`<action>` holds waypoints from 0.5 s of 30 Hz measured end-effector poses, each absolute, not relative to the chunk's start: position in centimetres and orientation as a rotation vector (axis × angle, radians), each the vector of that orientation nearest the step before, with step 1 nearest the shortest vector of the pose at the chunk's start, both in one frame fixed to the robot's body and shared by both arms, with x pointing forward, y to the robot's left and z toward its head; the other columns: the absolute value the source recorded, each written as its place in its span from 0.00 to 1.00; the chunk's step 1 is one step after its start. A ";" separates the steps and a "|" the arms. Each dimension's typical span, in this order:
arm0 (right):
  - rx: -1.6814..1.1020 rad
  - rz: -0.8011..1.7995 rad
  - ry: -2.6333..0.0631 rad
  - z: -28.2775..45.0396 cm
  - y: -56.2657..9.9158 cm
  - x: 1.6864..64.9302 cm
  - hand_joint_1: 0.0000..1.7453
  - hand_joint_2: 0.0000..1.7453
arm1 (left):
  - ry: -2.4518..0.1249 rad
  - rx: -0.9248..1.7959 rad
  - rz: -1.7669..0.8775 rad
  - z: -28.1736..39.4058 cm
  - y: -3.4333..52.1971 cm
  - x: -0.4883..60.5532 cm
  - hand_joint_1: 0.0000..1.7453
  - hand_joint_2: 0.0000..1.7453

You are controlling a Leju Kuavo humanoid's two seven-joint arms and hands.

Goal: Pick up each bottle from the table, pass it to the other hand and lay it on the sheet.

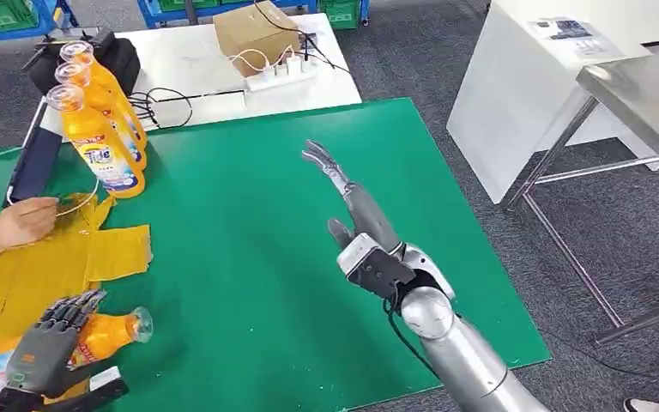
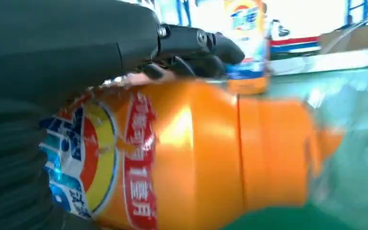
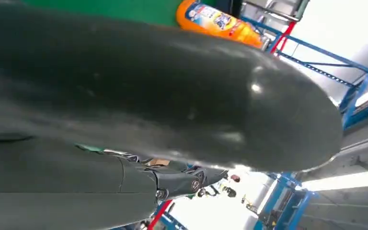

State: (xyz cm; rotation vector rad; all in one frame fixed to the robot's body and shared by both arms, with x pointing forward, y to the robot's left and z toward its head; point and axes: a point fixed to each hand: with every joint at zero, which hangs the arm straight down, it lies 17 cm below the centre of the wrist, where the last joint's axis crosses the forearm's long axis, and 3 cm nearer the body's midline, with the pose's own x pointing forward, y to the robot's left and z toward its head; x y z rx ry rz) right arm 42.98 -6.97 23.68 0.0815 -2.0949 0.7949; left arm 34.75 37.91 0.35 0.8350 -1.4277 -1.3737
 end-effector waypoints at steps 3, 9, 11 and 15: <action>0.079 0.801 -2.091 23.5 -6.9 43.0 0.00 0.00 | -1.492 0.771 -1.356 1.0 36.1 34.2 0.00 0.00; 0.075 0.776 -2.087 20.9 -7.2 41.0 0.00 0.00 | -1.856 0.366 -0.858 8.4 28.8 34.1 0.00 0.00; 0.075 0.749 -2.124 20.6 -7.1 39.4 0.00 0.00 | -1.953 0.195 -0.581 12.7 28.1 35.4 0.00 0.00; 0.117 0.670 -2.157 20.4 -6.9 37.2 0.00 0.00 | -2.075 -0.016 -0.348 18.1 28.5 36.5 0.00 0.00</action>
